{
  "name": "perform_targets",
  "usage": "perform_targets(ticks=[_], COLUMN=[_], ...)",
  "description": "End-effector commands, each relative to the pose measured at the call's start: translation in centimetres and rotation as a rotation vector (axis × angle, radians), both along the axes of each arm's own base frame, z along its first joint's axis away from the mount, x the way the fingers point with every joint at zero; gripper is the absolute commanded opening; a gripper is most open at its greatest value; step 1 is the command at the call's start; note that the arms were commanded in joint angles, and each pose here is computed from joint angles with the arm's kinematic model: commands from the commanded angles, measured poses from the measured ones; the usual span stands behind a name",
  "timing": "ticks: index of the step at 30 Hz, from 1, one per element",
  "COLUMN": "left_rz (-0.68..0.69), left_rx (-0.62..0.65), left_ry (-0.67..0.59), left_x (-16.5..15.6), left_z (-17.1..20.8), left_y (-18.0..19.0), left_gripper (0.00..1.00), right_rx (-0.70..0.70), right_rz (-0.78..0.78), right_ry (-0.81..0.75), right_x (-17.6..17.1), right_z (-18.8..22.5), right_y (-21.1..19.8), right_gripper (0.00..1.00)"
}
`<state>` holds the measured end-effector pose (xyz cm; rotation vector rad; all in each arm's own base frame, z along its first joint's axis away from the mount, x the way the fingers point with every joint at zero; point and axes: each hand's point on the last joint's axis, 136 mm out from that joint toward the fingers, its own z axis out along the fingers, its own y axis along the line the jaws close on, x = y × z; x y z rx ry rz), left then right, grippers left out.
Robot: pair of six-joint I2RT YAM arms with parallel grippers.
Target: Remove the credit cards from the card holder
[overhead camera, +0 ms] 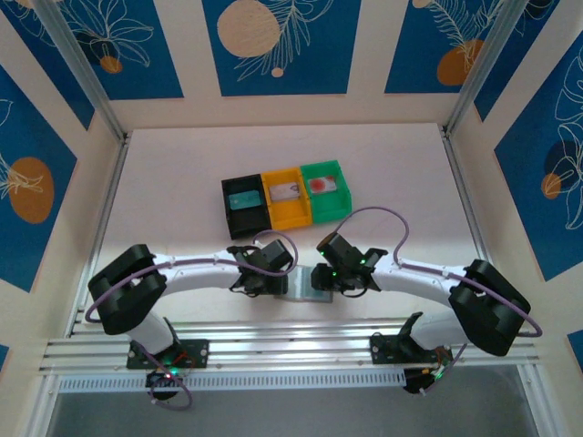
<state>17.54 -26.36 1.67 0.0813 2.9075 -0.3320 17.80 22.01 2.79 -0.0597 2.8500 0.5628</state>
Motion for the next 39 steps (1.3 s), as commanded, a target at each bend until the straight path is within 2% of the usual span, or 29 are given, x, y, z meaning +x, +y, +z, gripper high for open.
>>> perform_targets(ticks=[1,8,25,31,39], left_rz=[-0.021,-0.025,-0.019,-0.012,-0.005], left_rx=[-0.024,-0.028,-0.028,0.034,0.124], left_ry=[0.084,0.088,0.094,0.087,0.095], left_x=[-2.1,-2.2,-2.4,-2.4,-2.6], left_z=[-2.5,-2.8,-3.1,-2.7,-2.5], left_y=[-0.8,-0.9,-0.8,0.5,2.0], left_gripper=[0.59,0.59,0.59,0.59,0.59], right_rx=[0.000,0.019,0.053,-0.060,-0.075], right_rz=[0.020,0.035,0.044,-0.009,0.009], right_ry=[0.052,0.041,-0.010,-0.021,0.004], right_x=[-0.9,-0.8,-0.1,0.3,-0.1], right_z=[-0.5,0.1,2.0,1.8,0.9], right_y=[0.3,1.0,2.3,0.3,1.3], right_gripper=[0.33,0.28,0.25,0.39,0.41])
